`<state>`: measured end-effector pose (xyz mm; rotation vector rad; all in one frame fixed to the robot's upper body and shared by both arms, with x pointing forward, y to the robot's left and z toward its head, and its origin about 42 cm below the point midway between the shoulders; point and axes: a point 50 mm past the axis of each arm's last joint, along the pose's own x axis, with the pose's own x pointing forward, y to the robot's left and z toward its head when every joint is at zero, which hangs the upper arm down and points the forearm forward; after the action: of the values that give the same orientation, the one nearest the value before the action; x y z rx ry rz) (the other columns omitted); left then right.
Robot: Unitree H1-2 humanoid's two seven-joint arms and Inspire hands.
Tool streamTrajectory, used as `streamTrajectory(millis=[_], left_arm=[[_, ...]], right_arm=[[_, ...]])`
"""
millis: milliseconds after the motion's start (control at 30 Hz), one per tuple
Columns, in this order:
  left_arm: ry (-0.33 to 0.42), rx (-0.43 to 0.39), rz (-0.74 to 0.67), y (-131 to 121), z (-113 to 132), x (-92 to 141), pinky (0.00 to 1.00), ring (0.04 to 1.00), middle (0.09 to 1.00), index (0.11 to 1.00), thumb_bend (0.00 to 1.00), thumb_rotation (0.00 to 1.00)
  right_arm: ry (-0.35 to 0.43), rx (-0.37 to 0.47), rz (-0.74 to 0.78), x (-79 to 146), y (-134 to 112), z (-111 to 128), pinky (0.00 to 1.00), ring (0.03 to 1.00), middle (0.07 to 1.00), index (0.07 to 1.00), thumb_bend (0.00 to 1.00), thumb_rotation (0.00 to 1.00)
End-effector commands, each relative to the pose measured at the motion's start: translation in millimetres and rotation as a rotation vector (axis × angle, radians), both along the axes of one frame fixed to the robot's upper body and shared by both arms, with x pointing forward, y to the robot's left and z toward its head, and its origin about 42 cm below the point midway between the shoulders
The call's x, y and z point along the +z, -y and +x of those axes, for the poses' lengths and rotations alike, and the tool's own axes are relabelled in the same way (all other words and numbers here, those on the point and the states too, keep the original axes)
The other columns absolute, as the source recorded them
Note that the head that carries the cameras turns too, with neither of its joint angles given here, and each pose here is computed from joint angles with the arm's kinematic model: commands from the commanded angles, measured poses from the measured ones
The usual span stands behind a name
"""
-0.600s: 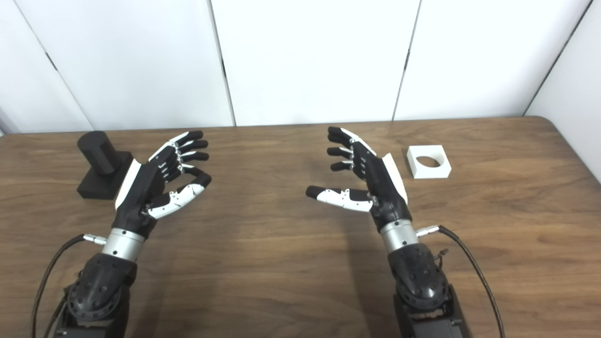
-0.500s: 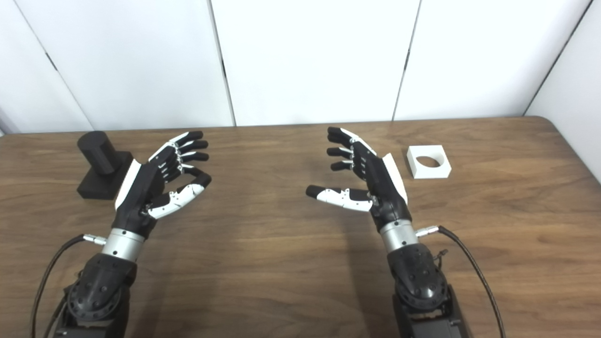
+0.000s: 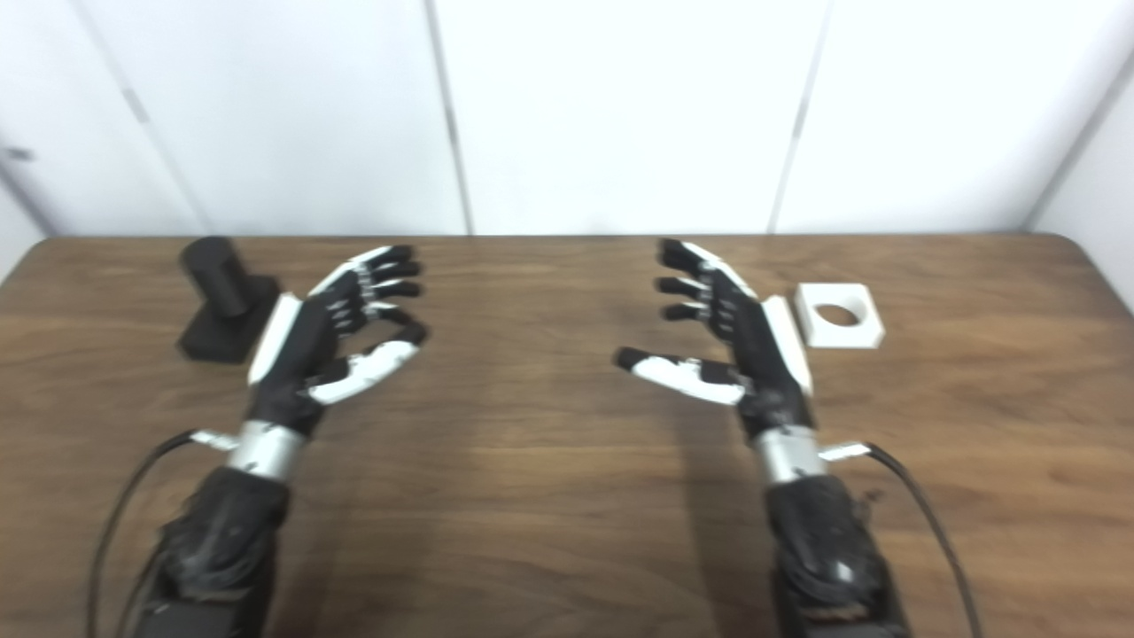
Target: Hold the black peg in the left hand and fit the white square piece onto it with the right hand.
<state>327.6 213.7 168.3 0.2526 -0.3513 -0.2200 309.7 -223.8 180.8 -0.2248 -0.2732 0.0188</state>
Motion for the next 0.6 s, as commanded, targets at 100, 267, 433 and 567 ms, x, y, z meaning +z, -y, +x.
streamTrajectory(millis=[100, 267, 433, 567], left_arm=[[0.072, -0.004, 0.011, 10.4, 3.7, 11.7, 0.62, 0.75, 0.815, 0.825, 0.62, 0.28], [0.07, -0.007, 0.002, 18.9, 4.3, 9.3, 0.62, 0.753, 0.817, 0.828, 0.61, 0.26], [0.082, 0.002, 0.006, 22.3, 4.3, 9.3, 0.61, 0.755, 0.81, 0.825, 0.61, 0.26], [0.087, 0.025, 0.013, 21.7, 2.9, 10.0, 0.6, 0.738, 0.794, 0.813, 0.61, 0.25]], right_arm=[[0.082, 0.025, 0.013, 13.9, 7.1, -0.9, 0.65, 0.769, 0.832, 0.824, 0.69, 0.17], [0.077, 0.016, 0.007, 14.0, 13.7, -0.5, 0.67, 0.772, 0.832, 0.819, 0.67, 0.14], [0.066, 0.012, 0.002, 17.3, 16.9, -2.3, 0.67, 0.783, 0.836, 0.825, 0.66, 0.13], [0.071, 0.012, -0.004, 18.6, 16.5, -2.6, 0.67, 0.778, 0.833, 0.825, 0.66, 0.08]])
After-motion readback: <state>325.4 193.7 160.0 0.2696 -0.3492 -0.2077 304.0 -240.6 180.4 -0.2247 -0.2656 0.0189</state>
